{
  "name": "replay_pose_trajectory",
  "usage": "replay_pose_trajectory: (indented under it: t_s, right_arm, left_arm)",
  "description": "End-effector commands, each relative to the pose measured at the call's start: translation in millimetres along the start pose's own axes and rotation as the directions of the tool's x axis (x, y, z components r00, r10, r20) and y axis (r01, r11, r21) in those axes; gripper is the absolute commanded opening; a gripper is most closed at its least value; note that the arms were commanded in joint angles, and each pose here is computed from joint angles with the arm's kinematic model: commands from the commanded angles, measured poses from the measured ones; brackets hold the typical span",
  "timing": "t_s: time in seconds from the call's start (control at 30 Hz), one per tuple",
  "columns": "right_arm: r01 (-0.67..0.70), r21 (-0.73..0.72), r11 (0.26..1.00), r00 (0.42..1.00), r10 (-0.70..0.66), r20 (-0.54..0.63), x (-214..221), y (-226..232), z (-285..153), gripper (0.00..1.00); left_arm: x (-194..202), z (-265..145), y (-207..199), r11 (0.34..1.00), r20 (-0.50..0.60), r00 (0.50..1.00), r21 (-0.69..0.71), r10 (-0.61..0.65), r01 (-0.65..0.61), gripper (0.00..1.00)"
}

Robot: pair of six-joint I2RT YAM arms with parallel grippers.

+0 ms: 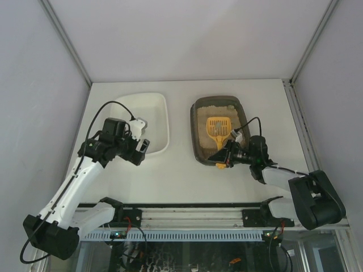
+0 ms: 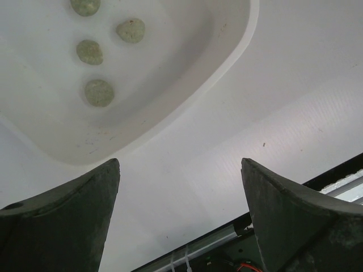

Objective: Clean the litter box

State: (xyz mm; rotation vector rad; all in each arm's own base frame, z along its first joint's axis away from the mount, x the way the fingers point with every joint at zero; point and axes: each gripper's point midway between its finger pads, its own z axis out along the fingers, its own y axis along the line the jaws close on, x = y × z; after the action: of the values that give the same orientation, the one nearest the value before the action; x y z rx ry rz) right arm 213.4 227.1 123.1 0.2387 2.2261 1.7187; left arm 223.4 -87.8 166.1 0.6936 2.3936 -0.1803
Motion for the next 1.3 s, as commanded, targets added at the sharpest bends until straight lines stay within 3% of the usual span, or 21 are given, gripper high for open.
replay_pose_trajectory:
  t_s: [0.0,0.13,0.27,0.4,0.57,0.8,0.9,1.0,1.1,1.17,1.27]
  right_arm:
    - [0.012,-0.078,0.997,0.996,-0.006,0.084,-25,23,-8,0.0]
    - [0.074,0.002,0.997,0.997,-0.074,-0.022,-7,24,10,0.0]
    - [0.042,-0.014,0.999,0.995,-0.04,0.094,-30,23,-6,0.0]
    - [0.072,-0.011,0.997,0.997,-0.072,0.012,-10,27,8,0.0]
    - [0.06,-0.036,0.998,0.993,-0.055,0.109,-35,30,-8,0.0]
    - [0.152,0.033,0.988,0.982,-0.155,0.104,-58,74,-4,0.0]
    - [0.177,0.008,0.984,0.982,-0.177,0.071,-69,99,1,0.0]
    - [0.164,0.028,0.986,0.986,-0.164,-0.001,-78,108,17,0.0]
    - [0.211,0.084,0.974,0.976,-0.205,-0.079,-76,122,44,0.0]
    - [0.258,0.116,0.959,0.96,-0.241,-0.145,-64,128,69,0.0]
    - [0.304,0.156,0.94,0.937,-0.265,-0.225,-52,129,103,0.0]
  left_arm:
    - [2,4,9,0.998,0.016,0.999,-0.058,-0.037,0.037,0.91]
    - [8,12,9,0.996,0.015,0.998,-0.062,-0.064,0.065,0.91]
    - [15,17,11,0.994,-0.002,0.996,-0.058,-0.09,0.09,0.91]
    - [23,23,13,0.993,-0.033,0.994,-0.042,-0.108,0.107,0.87]
    - [24,23,12,0.994,-0.037,0.993,-0.024,-0.109,0.108,0.86]
    - [20,21,14,0.994,-0.018,0.994,-0.035,-0.107,0.106,0.86]
    - [5,4,34,0.985,0.034,0.994,-0.135,-0.104,0.108,0.87]
    - [-4,-13,58,0.962,0.117,0.979,-0.198,-0.166,0.187,0.92]
    - [0,-24,78,0.939,0.122,0.951,-0.166,-0.285,0.303,1.0]
    - [-2,-32,82,0.923,0.15,0.918,-0.066,-0.367,0.38,1.0]
    - [3,-46,107,0.871,0.189,0.865,-0.078,-0.465,0.485,1.0]
